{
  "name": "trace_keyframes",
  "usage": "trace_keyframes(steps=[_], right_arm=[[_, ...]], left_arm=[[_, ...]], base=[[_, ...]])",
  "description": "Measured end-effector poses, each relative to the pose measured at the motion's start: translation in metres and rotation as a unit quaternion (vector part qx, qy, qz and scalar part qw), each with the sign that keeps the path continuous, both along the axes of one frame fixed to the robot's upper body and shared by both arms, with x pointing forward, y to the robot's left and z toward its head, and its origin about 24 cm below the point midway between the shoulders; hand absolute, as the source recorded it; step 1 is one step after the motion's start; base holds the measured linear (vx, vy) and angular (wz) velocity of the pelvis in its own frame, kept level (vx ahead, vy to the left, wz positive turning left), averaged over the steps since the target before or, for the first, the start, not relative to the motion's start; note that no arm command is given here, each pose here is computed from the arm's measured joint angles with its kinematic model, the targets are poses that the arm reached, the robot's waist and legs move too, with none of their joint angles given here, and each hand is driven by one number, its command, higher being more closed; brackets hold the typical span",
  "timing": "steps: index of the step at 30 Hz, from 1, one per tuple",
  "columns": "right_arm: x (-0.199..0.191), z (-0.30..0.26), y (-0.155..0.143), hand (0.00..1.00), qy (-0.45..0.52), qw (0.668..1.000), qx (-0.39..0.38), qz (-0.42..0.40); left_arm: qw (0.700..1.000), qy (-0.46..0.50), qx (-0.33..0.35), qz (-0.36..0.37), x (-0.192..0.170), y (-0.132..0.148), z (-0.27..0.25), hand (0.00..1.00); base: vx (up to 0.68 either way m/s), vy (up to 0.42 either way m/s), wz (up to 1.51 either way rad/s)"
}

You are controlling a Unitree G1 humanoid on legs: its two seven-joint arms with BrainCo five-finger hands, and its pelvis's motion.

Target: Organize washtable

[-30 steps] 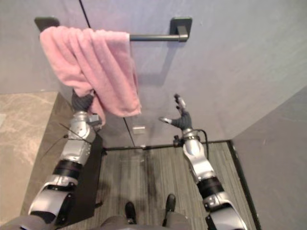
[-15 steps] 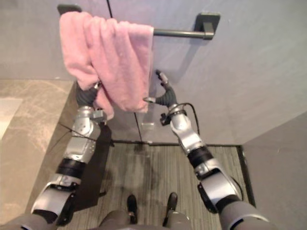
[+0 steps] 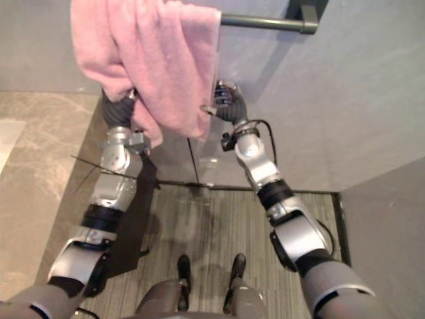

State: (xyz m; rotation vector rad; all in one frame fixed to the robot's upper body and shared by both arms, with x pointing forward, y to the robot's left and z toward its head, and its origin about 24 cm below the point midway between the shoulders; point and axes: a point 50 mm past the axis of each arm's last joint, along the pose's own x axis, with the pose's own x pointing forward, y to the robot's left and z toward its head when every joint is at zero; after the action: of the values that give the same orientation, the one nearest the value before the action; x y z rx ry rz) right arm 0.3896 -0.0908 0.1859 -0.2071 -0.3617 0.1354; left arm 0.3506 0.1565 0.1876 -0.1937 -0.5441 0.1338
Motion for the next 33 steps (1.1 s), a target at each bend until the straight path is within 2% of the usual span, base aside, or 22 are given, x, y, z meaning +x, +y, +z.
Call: trace_keyframes(steps=[16,25,33], right_arm=[[0.003,0.007,-0.001,1.00,0.000,1.000,0.018,0.001],[-0.003,-0.009,-0.025,1.00,0.009,0.998,0.049,-0.029],[-0.007,-0.020,-0.036,1.00,0.019,0.997,0.059,-0.045]], left_arm=[[1.000,0.002,0.006,-0.012,0.000,-0.007,-0.001,1.00],[1.000,0.006,0.005,-0.010,-0.001,-0.006,-0.005,1.00],[1.000,0.022,0.005,-0.011,-0.004,-0.004,-0.017,1.00]], base=[[-0.01,0.007,0.01],[0.00,0.002,-0.01],[-0.01,0.010,-0.04]])
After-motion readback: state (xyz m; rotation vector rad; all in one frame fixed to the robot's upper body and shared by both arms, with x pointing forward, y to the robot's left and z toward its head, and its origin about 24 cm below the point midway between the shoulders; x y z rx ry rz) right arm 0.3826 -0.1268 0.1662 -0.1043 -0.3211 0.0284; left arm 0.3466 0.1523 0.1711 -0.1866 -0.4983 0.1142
